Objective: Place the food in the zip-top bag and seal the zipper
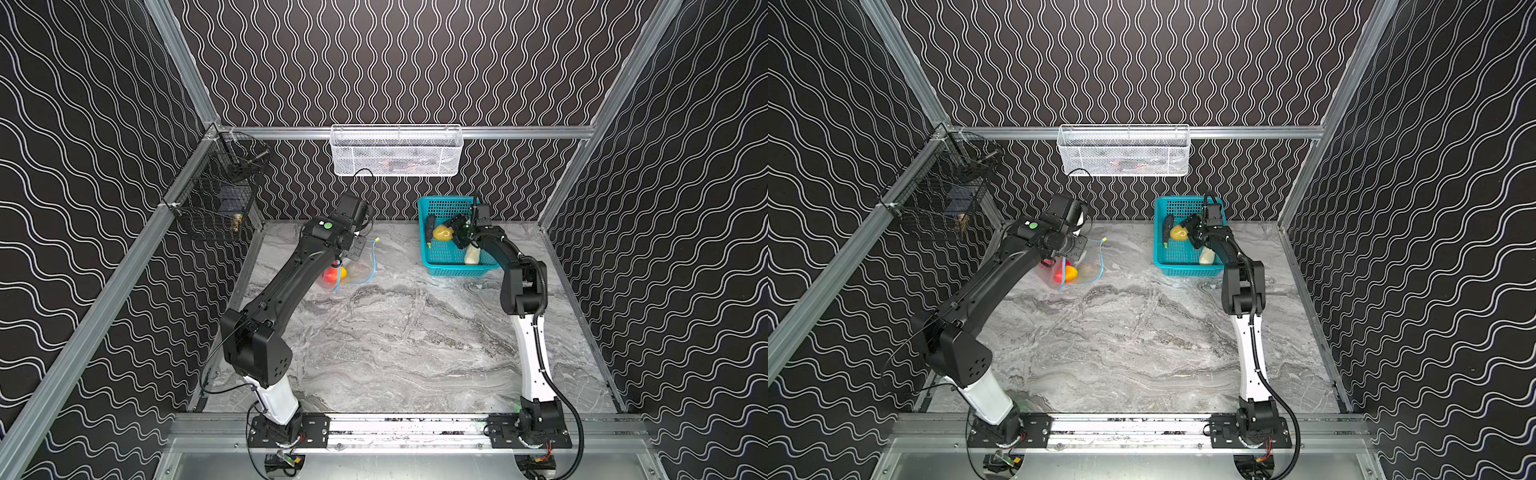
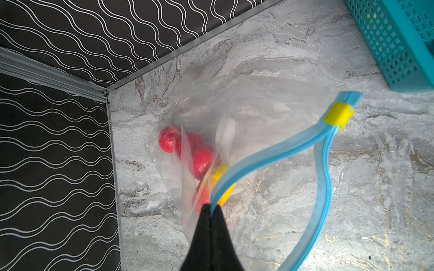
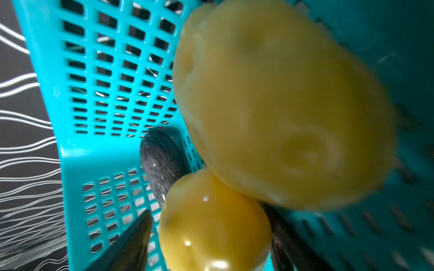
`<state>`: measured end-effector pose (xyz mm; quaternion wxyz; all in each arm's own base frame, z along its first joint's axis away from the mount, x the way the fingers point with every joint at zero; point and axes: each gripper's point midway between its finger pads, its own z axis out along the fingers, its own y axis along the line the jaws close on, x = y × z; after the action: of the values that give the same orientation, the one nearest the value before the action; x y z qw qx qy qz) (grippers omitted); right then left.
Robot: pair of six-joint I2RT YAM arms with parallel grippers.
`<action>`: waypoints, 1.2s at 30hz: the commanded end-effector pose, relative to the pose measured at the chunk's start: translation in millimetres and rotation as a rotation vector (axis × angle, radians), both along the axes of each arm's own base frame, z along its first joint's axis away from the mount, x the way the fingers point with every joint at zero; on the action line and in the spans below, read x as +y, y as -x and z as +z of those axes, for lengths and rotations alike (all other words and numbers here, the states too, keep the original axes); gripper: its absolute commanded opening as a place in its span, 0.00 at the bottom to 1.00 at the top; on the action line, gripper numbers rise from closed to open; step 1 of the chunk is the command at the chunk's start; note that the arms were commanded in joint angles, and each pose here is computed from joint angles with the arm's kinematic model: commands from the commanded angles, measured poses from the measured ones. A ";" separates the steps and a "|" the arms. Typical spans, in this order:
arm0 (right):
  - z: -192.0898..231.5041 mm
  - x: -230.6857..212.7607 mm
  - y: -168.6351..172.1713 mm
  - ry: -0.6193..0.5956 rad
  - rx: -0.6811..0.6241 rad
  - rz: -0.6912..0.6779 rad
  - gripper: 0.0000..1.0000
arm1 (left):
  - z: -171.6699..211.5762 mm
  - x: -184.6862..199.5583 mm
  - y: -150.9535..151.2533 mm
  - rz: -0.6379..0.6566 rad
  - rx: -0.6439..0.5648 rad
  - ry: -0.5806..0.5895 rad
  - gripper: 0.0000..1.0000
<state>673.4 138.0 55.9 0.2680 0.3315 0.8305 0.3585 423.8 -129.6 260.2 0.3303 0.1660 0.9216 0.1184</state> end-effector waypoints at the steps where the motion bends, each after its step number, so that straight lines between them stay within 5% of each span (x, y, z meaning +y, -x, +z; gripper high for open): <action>1: -14.7 2.7 4.3 -0.032 0.051 -0.019 0.70 | 4.1 -0.1 -3.3 0.005 -0.015 0.012 0.00; 11: -24.2 -6.7 36.3 0.042 0.114 -0.019 0.58 | 9.4 3.2 -1.5 0.010 -0.028 0.017 0.00; 36: -14.7 -2.1 177.7 0.202 0.231 0.171 0.52 | 16.2 12.8 5.6 0.017 -0.047 0.070 0.00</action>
<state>513.5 131.0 41.4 0.1881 0.2855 0.9010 0.2672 415.2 -113.3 271.9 0.3455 0.1475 0.9208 0.1051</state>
